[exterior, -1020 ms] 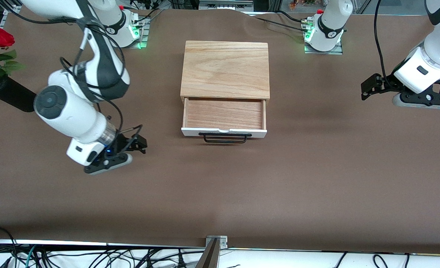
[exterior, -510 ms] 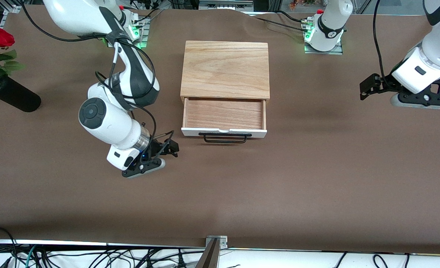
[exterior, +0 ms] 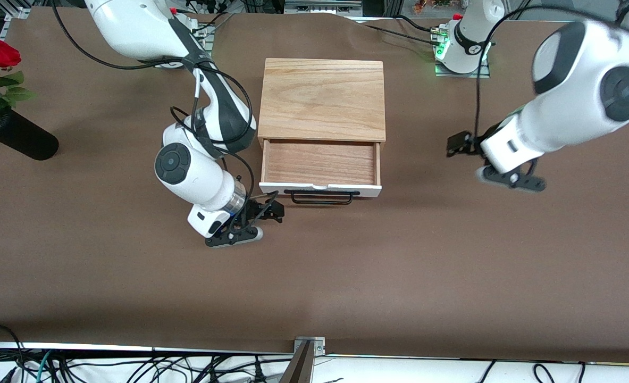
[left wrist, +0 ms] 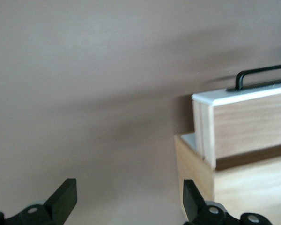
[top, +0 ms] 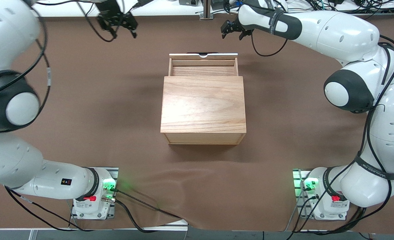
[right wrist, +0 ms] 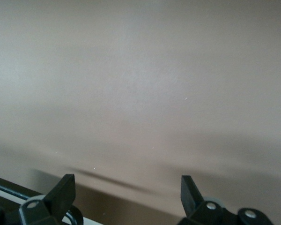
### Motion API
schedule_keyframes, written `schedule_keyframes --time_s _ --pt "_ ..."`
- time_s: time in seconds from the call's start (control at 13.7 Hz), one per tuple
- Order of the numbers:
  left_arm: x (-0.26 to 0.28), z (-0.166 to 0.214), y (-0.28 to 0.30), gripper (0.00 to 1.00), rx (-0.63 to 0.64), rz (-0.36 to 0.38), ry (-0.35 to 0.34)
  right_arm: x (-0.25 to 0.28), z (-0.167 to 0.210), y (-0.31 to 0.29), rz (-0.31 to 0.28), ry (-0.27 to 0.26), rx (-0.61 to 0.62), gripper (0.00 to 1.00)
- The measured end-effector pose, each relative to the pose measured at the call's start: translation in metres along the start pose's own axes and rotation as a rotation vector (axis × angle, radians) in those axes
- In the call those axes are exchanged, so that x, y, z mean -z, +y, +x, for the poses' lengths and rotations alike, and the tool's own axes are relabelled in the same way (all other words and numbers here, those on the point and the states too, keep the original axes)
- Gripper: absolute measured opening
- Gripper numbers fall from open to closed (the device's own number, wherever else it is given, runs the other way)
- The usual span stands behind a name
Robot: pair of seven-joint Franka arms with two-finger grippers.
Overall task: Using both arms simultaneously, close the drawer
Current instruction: 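Place both grippers against the white drawer front beside the handle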
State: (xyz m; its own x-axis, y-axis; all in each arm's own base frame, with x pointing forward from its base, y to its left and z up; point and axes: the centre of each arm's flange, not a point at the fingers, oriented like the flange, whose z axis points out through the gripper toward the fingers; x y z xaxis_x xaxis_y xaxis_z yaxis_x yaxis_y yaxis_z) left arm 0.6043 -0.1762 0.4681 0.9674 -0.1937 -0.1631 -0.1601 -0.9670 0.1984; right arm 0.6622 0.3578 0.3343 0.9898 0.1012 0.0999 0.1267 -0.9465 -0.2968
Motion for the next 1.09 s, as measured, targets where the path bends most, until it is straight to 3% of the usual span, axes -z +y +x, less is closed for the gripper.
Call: schedule_keyframes --time_s 0.29,0.73,1.09 --pt "-0.07 0.061 0.052 1.0 -0.053 -0.061 0.08 -0.012 -0.007 0.0 0.025 -0.065 -0.029 1.0" --pt "-0.142 0.09 0.092 1.0 -0.024 -0.175 0.151 -0.028 -0.029 -0.014 0.044 -0.205 -0.022 1.0" --pt "-0.185 0.091 0.115 1.0 -0.006 -0.228 0.11 -0.032 -0.033 -0.014 0.052 -0.248 -0.031 1.0"
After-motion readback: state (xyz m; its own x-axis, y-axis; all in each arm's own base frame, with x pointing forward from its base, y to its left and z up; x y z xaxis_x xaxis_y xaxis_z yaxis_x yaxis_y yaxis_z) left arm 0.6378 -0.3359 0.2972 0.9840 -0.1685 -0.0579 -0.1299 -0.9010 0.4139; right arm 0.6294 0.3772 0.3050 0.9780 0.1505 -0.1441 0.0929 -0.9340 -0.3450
